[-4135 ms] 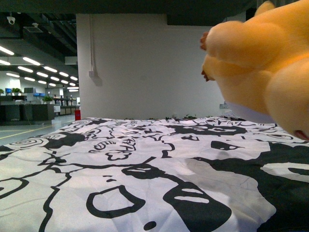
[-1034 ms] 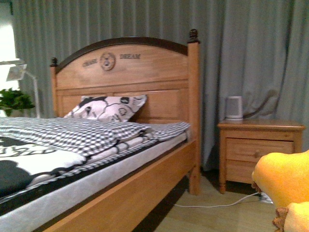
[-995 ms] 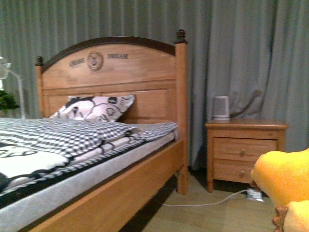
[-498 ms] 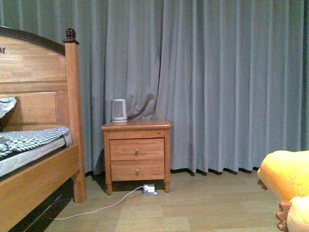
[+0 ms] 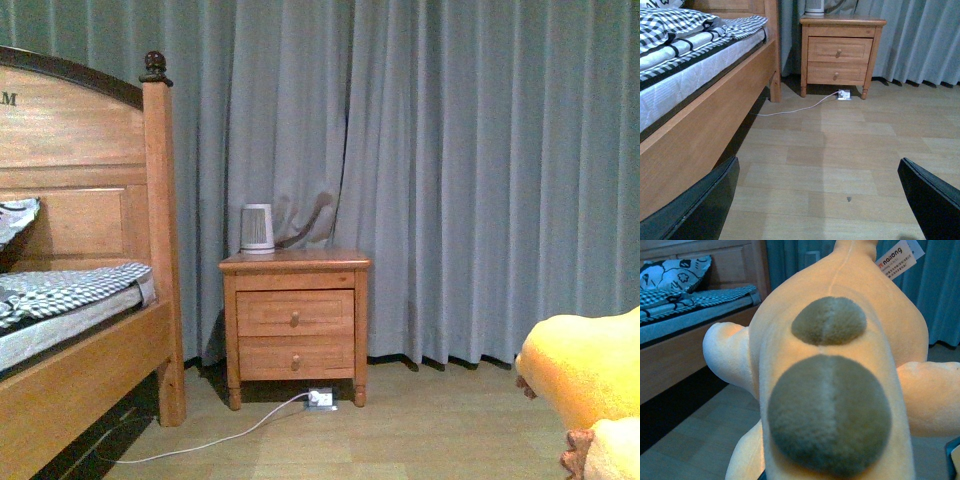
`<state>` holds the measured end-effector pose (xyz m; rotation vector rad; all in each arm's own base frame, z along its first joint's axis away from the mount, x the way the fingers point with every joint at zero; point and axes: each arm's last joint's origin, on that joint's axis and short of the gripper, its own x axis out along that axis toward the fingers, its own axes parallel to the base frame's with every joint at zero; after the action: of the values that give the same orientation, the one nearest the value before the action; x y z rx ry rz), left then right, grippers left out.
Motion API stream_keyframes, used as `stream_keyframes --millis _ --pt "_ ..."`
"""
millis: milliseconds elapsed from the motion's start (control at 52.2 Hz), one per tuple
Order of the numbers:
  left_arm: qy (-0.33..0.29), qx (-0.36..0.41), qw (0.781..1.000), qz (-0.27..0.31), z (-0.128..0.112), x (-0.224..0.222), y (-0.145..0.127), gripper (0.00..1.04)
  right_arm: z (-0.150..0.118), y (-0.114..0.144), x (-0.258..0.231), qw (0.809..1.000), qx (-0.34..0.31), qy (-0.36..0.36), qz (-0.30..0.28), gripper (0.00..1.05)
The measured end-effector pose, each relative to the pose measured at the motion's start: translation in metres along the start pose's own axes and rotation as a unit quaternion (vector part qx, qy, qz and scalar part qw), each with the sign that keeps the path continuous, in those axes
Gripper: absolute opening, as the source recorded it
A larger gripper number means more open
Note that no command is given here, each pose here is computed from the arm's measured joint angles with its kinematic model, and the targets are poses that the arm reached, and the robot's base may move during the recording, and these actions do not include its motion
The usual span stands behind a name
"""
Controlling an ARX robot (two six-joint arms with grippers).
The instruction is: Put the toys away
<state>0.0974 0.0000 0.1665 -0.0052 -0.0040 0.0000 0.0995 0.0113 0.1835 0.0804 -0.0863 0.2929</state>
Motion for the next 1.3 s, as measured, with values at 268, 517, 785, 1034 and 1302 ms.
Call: stream_keyframes --millis 268,517,785,1034,1302 --pt "0.0 0.0 1.0 0.0 0.0 0.0 0.0 0.98 0.0 0.0 0.0 1.0 0.0 0.0 0.0 0.08" --pt "0.0 0.0 1.0 0.0 0.0 0.0 0.0 0.98 0.0 0.0 0.0 1.0 0.0 0.0 0.0 0.08" --pt "0.0 0.0 1.0 0.0 0.0 0.0 0.0 0.98 0.0 0.0 0.0 1.0 0.0 0.0 0.0 0.08" --pt "0.0 0.0 1.0 0.0 0.0 0.0 0.0 0.98 0.0 0.0 0.0 1.0 0.0 0.0 0.0 0.08" --pt "0.0 0.0 1.0 0.0 0.0 0.0 0.0 0.98 0.0 0.0 0.0 1.0 0.0 0.0 0.0 0.08"
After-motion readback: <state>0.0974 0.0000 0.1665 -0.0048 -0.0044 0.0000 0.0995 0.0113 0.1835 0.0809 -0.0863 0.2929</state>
